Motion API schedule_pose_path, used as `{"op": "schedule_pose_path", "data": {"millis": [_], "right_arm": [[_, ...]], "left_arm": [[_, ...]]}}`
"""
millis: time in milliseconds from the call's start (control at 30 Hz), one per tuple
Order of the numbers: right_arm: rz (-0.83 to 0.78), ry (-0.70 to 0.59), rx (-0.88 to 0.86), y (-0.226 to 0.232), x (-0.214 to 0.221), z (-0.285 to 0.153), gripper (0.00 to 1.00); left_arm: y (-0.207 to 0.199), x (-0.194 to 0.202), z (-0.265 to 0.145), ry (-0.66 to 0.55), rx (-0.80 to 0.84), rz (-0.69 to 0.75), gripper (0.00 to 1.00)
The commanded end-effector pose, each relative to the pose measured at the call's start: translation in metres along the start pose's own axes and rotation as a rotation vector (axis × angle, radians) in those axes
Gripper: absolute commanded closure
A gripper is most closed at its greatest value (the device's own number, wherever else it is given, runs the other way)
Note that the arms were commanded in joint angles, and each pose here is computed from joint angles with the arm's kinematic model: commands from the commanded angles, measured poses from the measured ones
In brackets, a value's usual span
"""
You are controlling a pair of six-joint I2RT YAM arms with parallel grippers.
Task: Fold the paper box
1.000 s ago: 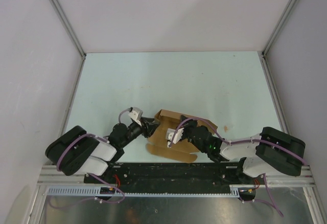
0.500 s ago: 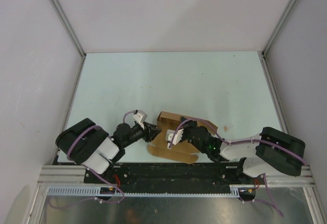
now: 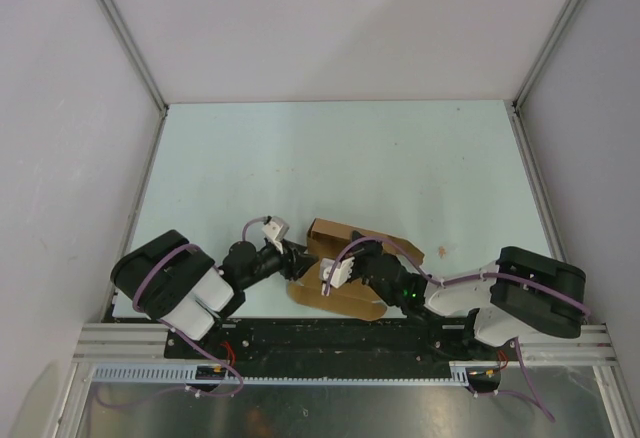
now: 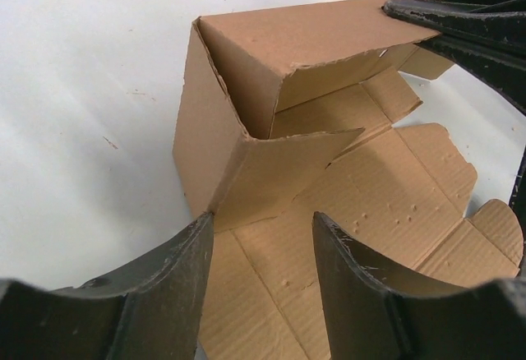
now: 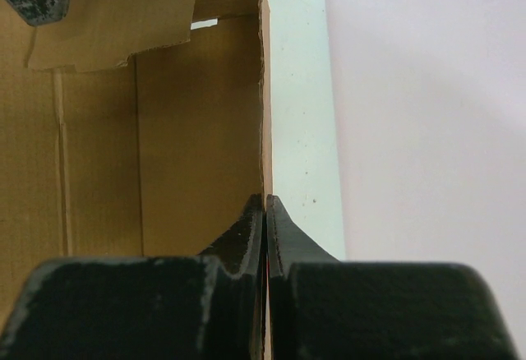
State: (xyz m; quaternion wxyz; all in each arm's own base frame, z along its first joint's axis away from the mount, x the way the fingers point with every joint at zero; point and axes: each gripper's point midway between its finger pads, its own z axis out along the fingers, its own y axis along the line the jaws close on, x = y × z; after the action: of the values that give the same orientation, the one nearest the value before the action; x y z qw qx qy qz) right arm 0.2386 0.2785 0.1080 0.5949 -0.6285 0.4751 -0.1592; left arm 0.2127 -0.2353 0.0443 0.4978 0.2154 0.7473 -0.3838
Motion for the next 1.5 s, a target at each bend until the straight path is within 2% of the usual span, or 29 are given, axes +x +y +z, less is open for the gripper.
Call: {"op": "schedule_pose_path", "data": {"millis": [0,200,467,700,1200,1467], "right_arm": [[0.023,-0.010,0.008,0.000,-0.008,0.002,1.00],[0.027,-0.026,-0.004,0.004,-0.013,0.001,1.00],[0.043,-0.047,-0.023,0.006,-0.019,-0.002,1.00],[0.044,-0.052,-0.045,0.011,-0.019,-0.003,0.99],[0.019,-0.034,-0.085,0.025,-0.017,-0.005,0.95],[0.011,-0.025,-0.089,0.030,-0.016,-0.004,0.94]], "left_arm": [[-0.021,-0.048,-0.005,-0.207,0.080,0.070,0.40],[-0.018,-0.048,-0.005,-0.213,0.063,0.095,0.29],[-0.016,-0.071,0.001,-0.281,0.043,0.166,0.26],[-0.016,-0.072,0.010,-0.275,0.058,0.182,0.25],[-0.015,-0.078,0.023,-0.281,0.061,0.219,0.29],[-0.015,-0.068,0.022,-0.254,0.063,0.216,0.45]]}}
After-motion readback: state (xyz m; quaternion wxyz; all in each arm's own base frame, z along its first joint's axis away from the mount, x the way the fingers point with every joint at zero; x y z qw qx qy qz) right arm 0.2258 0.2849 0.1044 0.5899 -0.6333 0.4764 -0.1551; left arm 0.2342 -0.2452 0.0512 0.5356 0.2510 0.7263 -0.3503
